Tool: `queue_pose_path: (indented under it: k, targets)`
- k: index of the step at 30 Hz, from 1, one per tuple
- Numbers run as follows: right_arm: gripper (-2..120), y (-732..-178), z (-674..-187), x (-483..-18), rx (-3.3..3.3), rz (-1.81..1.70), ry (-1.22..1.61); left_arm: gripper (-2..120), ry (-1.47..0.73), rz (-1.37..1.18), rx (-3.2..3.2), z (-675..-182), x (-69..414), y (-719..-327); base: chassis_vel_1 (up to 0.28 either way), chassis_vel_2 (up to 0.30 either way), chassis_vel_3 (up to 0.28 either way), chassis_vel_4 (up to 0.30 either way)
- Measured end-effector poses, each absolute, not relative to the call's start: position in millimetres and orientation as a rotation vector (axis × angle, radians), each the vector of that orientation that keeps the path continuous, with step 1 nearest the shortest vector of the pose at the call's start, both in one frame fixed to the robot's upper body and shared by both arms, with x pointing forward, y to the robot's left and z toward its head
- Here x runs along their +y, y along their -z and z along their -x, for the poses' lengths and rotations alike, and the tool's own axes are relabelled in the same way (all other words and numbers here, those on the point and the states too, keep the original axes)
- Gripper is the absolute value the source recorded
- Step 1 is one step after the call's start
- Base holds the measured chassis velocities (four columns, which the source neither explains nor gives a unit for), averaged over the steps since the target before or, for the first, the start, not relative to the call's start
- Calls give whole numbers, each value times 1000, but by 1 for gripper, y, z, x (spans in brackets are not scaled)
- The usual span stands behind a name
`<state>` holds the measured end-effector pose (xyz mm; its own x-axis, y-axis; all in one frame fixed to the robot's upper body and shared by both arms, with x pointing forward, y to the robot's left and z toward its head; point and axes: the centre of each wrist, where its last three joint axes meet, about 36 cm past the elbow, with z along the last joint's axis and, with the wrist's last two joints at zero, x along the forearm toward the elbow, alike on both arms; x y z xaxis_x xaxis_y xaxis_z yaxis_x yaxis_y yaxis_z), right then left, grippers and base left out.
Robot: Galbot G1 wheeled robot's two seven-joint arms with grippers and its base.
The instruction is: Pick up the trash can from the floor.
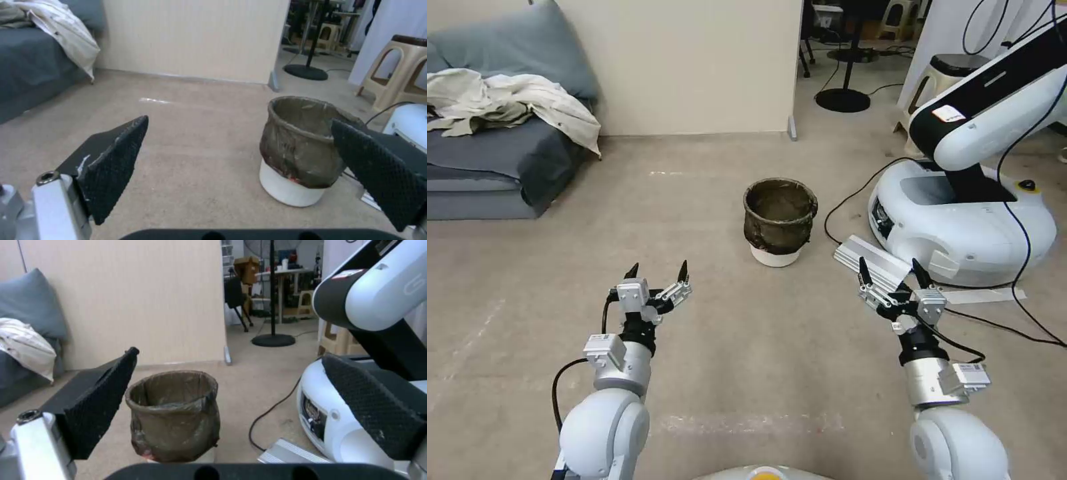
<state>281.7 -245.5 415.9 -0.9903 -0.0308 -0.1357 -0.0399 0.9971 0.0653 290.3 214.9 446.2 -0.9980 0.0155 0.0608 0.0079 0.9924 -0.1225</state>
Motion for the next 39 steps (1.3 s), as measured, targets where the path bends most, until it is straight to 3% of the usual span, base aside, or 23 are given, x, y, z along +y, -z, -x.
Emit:
queue_pose_path:
  k: [39]
  targets:
    - [100, -415, -282, -245, 2995, 40, -103, 100, -185, 22, -3082, -292, 215, -446, 0, 0, 0, 0]
